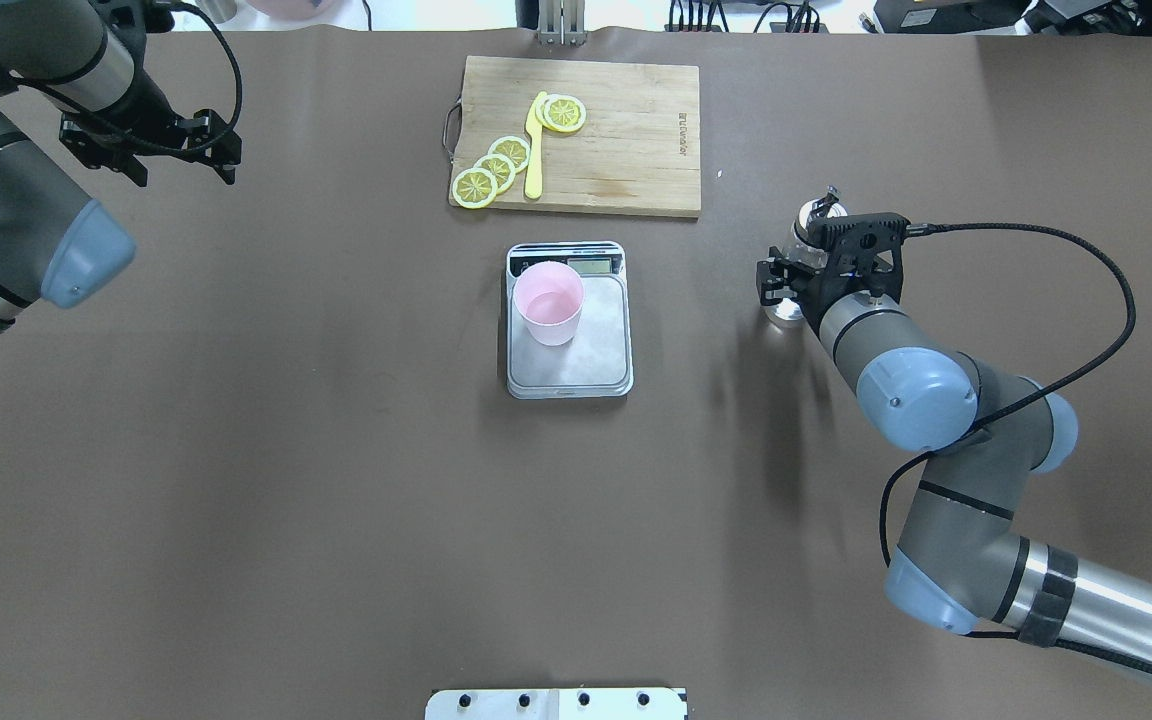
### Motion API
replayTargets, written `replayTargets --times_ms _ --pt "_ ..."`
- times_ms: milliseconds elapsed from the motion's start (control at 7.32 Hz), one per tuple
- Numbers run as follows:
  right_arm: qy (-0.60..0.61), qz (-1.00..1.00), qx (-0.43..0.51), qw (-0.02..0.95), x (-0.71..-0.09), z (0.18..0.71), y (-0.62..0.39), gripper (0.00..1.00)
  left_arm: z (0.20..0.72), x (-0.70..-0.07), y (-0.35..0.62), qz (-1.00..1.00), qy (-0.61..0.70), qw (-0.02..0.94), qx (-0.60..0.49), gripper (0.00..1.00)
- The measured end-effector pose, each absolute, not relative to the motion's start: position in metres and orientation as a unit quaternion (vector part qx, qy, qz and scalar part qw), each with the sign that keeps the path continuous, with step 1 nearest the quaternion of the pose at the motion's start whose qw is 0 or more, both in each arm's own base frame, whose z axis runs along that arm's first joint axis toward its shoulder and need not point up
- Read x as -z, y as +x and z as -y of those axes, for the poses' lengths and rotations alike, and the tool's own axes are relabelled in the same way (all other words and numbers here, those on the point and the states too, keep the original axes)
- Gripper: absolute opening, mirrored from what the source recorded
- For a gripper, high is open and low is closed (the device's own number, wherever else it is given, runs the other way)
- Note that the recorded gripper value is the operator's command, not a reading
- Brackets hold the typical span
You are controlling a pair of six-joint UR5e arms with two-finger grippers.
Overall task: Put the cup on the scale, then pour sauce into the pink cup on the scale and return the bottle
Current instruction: 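Lower the dispenser onto the table with the right gripper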
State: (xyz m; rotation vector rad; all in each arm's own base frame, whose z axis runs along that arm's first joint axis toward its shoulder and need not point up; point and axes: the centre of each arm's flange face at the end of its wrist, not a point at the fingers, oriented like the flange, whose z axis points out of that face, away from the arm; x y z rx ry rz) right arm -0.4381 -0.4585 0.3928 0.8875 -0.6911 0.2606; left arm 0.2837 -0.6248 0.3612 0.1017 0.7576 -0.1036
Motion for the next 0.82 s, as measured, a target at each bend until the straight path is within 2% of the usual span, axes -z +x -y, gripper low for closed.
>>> replayTargets --times_ms 410,820 --pt "0.415 0.333 -0.099 0.841 -0.388 0.466 -0.423 0.1 0.625 -0.362 0.284 -0.369 0.049 0.927 0.051 0.99" --pt "0.423 0.319 -0.101 0.842 -0.395 0.462 -0.428 0.16 0.625 -0.362 0.284 -0.369 0.05 0.927 0.051 0.99"
